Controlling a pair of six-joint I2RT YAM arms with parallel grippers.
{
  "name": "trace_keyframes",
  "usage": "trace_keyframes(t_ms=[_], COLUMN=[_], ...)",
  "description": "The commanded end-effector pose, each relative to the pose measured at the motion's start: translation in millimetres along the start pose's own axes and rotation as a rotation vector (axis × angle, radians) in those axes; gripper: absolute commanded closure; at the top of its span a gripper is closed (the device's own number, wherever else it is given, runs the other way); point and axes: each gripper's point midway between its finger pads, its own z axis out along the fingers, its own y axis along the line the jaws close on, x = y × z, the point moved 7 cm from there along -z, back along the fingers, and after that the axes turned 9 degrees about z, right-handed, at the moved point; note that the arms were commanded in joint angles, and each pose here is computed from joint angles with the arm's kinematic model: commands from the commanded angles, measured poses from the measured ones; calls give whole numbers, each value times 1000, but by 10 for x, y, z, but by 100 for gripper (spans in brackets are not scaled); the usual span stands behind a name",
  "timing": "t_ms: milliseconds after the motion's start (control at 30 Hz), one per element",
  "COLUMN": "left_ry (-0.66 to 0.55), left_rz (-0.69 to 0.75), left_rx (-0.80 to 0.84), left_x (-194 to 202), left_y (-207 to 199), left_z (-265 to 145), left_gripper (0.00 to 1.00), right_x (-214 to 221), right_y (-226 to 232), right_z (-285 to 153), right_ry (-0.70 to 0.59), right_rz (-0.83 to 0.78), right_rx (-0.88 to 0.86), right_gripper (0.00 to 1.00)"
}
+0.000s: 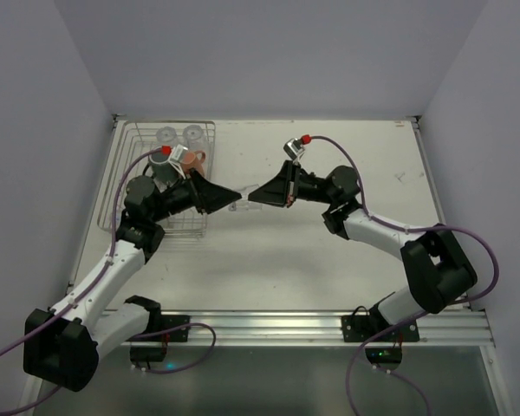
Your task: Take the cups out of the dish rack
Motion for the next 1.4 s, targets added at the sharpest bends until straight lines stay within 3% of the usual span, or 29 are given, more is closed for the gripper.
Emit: trace_keyframes(t_ms=[0,133,267,400,433,500,567,600,700,800,967,1367], left_ry=[1,-15,-18,-74,-27,-55,34,43,138,179,222,217], left_rz=[25,81,122,169,172,207,214,228,234,242,205,138], left_rx=[58,30,-123,-538,-658,-882,-1051,-1151,-1343,-1413,-1381,-1518], left_x=[-14,-74,-175,-392,-340,-537,-573,-607,-570,-514,-452,-368], left_y=[-95,-126,-90,153,248,350,457,524,680,778,972,1165], left_z=[1,-17,-62,-231,-331,-459,-563,-636,-782,-888,-975,-1235], left_gripper=[100,0,0,0,0,0,0,0,0,0,0,0], right_x=[-12,-5,-59,-227,-252,-436,-479,-631,-684,-731,-830,-931], right_y=[166,132,-36,-212,-327,-438,-557,-562,-803,-982,-1288,-1549], right_z=[44,9,-68,-309,-418,-632,-888,-1056,-1500,-1800,-2115,-2280], right_ry=[13,-6,-66,-220,-243,-398,-438,-536,-573,-585,-563,-493], right_rz=[-74,-111,-100,-132,-134,-172,-187,-247,-184,-138,-73,-49], right_rx=[-56,-36,95,351,494,690,956,1102,1381,1501,1709,1889], right_gripper=[100,100,100,100,100,100,100,100,100,100,100,100])
